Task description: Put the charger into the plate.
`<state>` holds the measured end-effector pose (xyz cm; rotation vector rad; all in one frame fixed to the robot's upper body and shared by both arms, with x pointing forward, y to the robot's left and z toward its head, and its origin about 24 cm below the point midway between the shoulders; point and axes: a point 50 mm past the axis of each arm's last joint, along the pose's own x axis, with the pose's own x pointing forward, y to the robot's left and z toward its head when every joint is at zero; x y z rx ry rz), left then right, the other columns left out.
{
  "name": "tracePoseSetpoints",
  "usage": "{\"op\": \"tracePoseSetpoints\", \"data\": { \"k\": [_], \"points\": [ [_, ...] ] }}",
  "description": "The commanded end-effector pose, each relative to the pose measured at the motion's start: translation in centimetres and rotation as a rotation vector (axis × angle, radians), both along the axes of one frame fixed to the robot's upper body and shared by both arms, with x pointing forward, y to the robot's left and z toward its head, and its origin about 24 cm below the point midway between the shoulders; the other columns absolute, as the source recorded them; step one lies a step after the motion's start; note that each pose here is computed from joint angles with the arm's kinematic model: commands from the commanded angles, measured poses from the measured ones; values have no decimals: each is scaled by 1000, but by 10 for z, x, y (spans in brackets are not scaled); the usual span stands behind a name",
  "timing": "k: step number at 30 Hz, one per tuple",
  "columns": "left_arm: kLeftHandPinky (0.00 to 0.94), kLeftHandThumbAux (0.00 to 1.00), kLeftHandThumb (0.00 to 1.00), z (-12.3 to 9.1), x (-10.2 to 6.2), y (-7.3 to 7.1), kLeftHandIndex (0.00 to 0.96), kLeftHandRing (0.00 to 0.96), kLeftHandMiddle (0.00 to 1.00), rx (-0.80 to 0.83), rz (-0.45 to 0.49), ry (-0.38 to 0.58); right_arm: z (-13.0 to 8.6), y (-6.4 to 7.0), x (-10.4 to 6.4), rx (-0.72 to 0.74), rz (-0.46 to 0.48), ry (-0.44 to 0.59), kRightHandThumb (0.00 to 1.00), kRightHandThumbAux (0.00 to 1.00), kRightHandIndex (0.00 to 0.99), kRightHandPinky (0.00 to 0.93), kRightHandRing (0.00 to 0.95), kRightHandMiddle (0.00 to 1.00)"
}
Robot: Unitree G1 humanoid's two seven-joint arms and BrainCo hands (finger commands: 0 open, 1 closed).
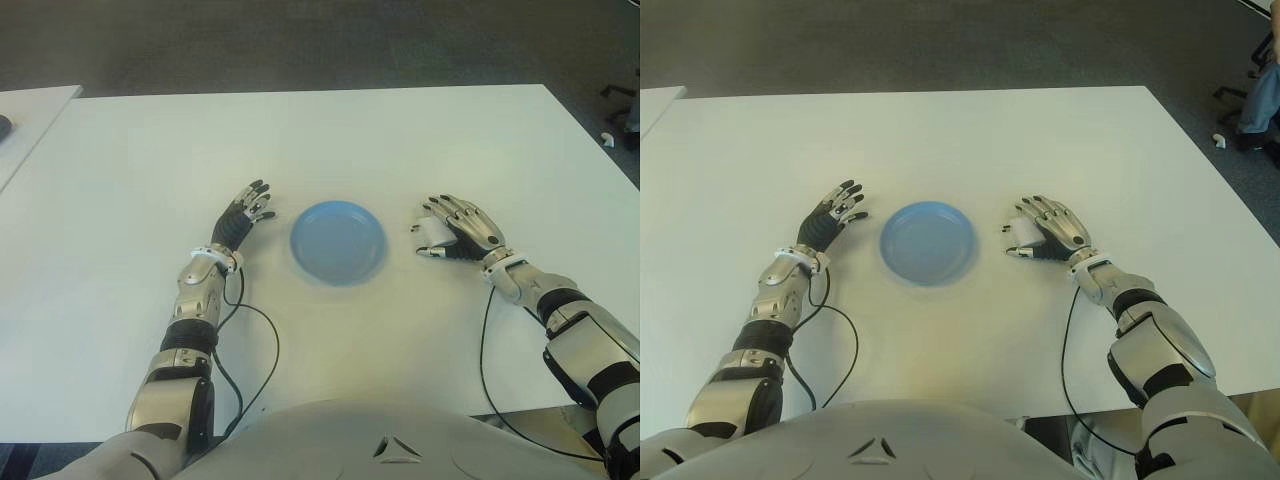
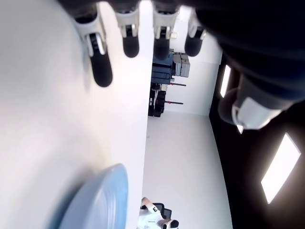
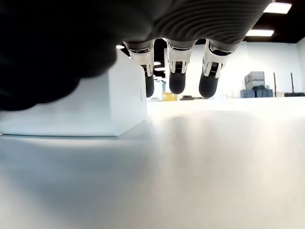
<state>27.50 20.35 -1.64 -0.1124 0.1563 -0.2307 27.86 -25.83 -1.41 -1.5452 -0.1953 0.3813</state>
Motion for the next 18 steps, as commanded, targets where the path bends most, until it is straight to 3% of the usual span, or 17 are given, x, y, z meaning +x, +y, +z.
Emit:
{"op": "tracePoseSetpoints", "data": {
  "k": [1,18],
  "points": [
    [5,541,0,-8,-7,3,42,50,84,-9,3,51,-29,-5,-29,-43,-17,159,245,271,0,0,0,0],
    [2,545,0,-7,-7,2,42,42,75,-22,6,46,-32,-6,-30,-9,-46,227,233,270,0,0,0,0]
  ]
}}
